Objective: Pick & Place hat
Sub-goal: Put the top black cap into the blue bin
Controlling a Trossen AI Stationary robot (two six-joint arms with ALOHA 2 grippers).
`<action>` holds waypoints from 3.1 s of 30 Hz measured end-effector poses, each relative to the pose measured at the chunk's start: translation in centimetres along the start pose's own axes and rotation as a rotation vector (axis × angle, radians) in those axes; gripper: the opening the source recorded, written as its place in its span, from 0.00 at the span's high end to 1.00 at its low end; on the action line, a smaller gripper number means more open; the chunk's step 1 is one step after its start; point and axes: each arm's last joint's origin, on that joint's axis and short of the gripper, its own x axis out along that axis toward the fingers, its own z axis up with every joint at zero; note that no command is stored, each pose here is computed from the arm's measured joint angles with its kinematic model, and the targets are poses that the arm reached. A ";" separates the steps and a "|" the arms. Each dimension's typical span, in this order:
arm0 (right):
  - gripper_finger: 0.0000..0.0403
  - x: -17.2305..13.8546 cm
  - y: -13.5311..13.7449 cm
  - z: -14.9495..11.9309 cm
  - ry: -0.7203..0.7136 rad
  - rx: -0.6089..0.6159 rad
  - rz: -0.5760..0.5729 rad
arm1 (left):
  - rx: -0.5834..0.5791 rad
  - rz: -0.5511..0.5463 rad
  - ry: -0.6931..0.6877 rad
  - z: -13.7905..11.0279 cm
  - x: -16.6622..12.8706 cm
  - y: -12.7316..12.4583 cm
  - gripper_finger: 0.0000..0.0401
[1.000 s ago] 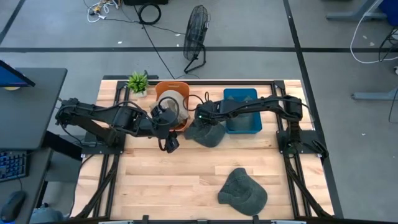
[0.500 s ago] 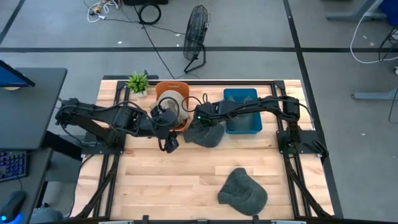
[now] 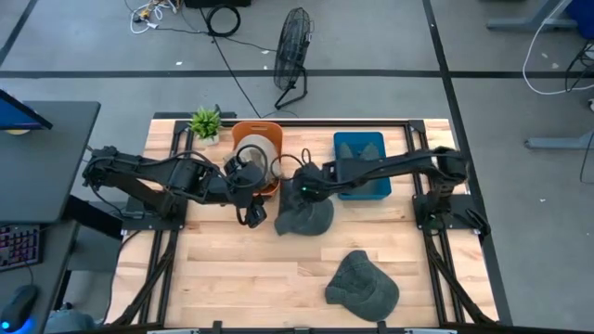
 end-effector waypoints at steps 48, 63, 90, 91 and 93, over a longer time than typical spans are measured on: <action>0.95 -3.7 -16.1 -2.5 -0.302 1.064 -0.474 | -0.036 -0.002 -0.002 0.0 0.0 0.0 0.53; 0.70 -5.5 -16.3 -2.7 -0.323 0.910 -0.460 | -0.033 -0.001 0.000 0.0 0.0 0.0 0.53; 0.99 -3.8 -12.2 -2.9 -0.098 -0.102 -0.215 | -0.041 -0.003 -0.003 0.0 0.0 0.0 0.53; 0.99 -3.1 -12.3 -2.8 -0.081 -0.109 -0.238 | -0.043 -0.003 -0.003 0.0 0.0 0.0 0.53; 1.00 -2.0 -12.6 -2.5 -0.067 -0.107 -0.276 | -0.044 -0.003 -0.003 0.0 0.0 0.0 0.53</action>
